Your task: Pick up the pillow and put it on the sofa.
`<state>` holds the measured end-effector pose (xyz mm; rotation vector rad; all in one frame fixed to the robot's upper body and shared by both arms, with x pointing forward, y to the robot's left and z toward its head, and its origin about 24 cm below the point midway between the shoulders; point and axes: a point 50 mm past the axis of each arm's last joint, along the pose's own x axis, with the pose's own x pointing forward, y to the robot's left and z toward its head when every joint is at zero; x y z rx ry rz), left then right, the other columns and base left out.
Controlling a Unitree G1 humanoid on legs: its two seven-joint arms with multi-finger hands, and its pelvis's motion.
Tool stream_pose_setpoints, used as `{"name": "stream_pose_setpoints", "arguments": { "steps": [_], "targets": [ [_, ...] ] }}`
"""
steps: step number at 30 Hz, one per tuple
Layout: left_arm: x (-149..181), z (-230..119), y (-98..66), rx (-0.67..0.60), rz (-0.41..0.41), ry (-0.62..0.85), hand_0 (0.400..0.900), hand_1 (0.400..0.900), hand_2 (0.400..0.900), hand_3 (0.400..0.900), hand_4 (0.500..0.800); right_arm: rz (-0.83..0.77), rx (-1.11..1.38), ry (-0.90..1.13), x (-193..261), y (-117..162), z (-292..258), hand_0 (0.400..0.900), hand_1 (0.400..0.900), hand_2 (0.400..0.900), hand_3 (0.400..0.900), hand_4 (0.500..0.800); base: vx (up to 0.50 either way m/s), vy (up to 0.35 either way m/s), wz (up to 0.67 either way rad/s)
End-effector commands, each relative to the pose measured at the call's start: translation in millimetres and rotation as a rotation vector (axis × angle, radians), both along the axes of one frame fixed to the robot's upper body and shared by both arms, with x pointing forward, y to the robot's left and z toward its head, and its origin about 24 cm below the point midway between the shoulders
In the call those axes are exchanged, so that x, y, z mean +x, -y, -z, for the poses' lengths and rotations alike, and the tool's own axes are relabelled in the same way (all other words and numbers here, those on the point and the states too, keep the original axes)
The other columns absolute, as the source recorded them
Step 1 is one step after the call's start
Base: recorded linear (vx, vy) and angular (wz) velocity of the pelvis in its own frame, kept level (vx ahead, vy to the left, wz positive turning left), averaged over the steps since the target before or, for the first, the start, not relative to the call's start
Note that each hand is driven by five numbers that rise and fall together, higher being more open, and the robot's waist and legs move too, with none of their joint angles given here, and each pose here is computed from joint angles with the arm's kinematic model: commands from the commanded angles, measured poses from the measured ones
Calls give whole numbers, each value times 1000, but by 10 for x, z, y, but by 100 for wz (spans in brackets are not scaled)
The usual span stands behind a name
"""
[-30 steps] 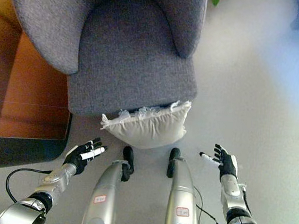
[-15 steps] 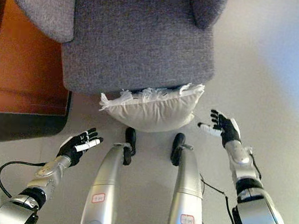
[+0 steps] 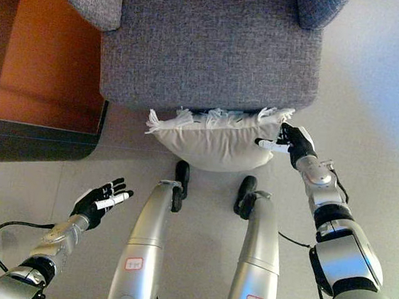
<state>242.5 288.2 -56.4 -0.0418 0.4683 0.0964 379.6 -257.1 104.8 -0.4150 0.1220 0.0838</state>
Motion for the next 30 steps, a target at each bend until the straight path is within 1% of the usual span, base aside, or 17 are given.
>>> {"name": "stream_pose_setpoints", "arguments": {
  "steps": [1,2,3,4,5,12,19,30],
  "targets": [
    [-173,48,-70,18,6,2,900,900,900,900,800,-86,-45,105,95,-28,-410,900,900,900,900,800,8,26,6],
    [-175,50,-62,15,9,5,900,900,900,900,800,-90,-44,107,111,-37,-446,847,847,847,847,768,5,25,5],
    [-171,49,-54,14,9,7,900,900,900,900,800,-90,-48,109,116,-35,-461,704,704,704,704,682,10,27,7],
    [-173,51,-49,12,9,9,900,900,900,900,800,-92,-45,110,123,-34,-481,580,580,580,580,608,13,20,6],
    [-174,52,-44,11,10,10,900,900,900,900,800,-93,-47,107,126,-35,-485,400,400,400,400,500,14,21,6],
    [-178,52,-8,5,14,19,900,900,900,900,800,-75,-56,91,126,17,-495,400,400,400,400,500,5,10,3],
    [-192,53,-7,5,20,18,900,900,900,900,800,-56,-48,100,111,93,-520,400,400,400,400,500,0,0,0],
    [-190,65,17,7,29,9,900,900,900,900,800,-32,-71,93,92,109,-453,400,400,400,400,500,-4,2,-1]
  ]
}}
